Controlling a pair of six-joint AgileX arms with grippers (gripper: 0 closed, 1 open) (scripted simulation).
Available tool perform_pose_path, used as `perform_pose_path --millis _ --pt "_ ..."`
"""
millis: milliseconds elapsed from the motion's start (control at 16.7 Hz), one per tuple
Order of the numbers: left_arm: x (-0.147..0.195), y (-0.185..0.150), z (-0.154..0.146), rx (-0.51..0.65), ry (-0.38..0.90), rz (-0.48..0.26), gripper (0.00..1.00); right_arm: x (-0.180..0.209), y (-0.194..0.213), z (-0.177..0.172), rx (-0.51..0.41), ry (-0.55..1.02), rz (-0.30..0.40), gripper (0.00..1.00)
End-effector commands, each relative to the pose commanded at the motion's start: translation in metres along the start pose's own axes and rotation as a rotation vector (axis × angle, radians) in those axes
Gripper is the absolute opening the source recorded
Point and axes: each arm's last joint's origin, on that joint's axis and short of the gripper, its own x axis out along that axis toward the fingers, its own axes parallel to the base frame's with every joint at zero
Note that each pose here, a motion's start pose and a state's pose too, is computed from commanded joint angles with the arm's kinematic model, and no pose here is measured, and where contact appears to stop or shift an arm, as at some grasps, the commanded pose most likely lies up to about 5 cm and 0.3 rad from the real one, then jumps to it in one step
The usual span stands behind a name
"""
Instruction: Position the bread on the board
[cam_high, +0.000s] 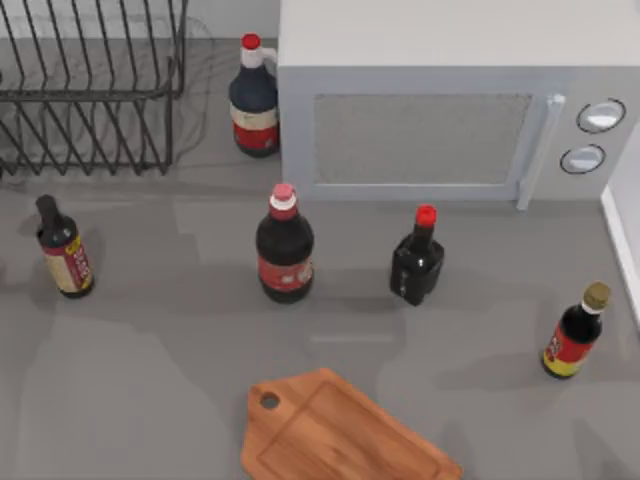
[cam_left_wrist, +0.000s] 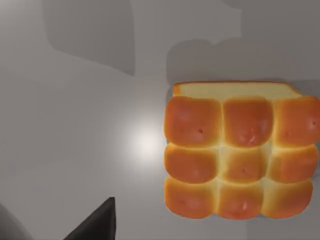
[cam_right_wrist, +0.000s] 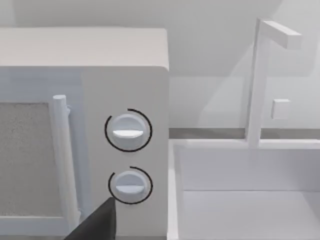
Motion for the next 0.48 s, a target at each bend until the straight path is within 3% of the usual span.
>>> perform_pose_path --millis 240,480 --pt "0.001 -0.002 0.000 0.004 -0.001 0.001 1.00 0.000 0.000 0.000 0.000 0.000 0.000 1.00" --pt "0.029 0.005 0.003 -0.001 0.000 0.001 1.00 0.000 0.000 0.000 0.000 0.000 0.000 1.00"
